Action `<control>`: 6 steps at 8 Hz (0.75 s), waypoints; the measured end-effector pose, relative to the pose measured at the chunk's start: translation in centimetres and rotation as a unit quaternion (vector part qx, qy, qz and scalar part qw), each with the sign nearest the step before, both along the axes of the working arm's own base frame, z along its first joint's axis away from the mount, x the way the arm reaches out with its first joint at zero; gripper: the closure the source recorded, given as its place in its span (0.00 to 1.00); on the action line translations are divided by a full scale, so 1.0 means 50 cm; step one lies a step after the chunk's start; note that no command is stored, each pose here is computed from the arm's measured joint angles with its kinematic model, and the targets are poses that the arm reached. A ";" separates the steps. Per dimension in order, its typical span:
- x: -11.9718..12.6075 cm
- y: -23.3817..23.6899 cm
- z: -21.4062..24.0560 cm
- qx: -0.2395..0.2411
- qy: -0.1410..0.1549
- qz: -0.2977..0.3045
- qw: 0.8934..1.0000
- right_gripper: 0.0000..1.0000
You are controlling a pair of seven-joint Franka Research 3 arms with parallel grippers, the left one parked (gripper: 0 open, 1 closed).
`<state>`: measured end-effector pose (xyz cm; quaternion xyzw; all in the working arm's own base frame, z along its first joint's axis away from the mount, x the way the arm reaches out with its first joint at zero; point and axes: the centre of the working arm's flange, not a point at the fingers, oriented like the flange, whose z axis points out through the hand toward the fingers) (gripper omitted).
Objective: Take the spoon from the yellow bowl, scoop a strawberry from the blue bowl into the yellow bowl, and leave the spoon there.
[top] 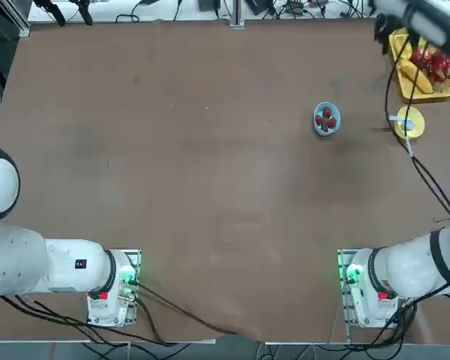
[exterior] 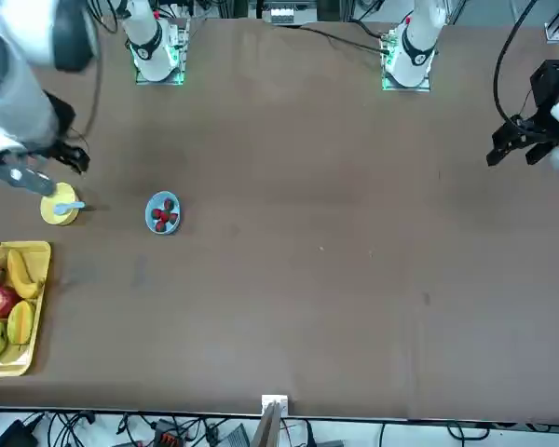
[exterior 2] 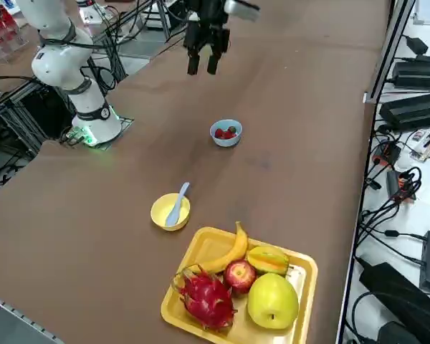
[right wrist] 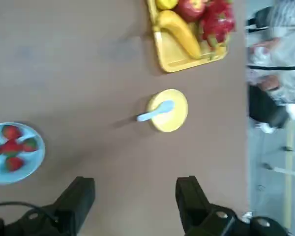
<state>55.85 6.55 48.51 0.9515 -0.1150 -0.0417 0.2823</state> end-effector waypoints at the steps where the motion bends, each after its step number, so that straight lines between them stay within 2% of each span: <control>1: 0.000 0.015 -0.067 -0.049 0.005 0.001 0.999 0.00; 3: -0.005 0.017 -0.178 -0.101 0.004 0.009 0.995 0.01; 5: -0.018 -0.013 -0.276 -0.162 0.003 0.011 0.987 0.01; 6: -0.021 -0.021 -0.335 -0.193 -0.007 0.005 0.981 0.01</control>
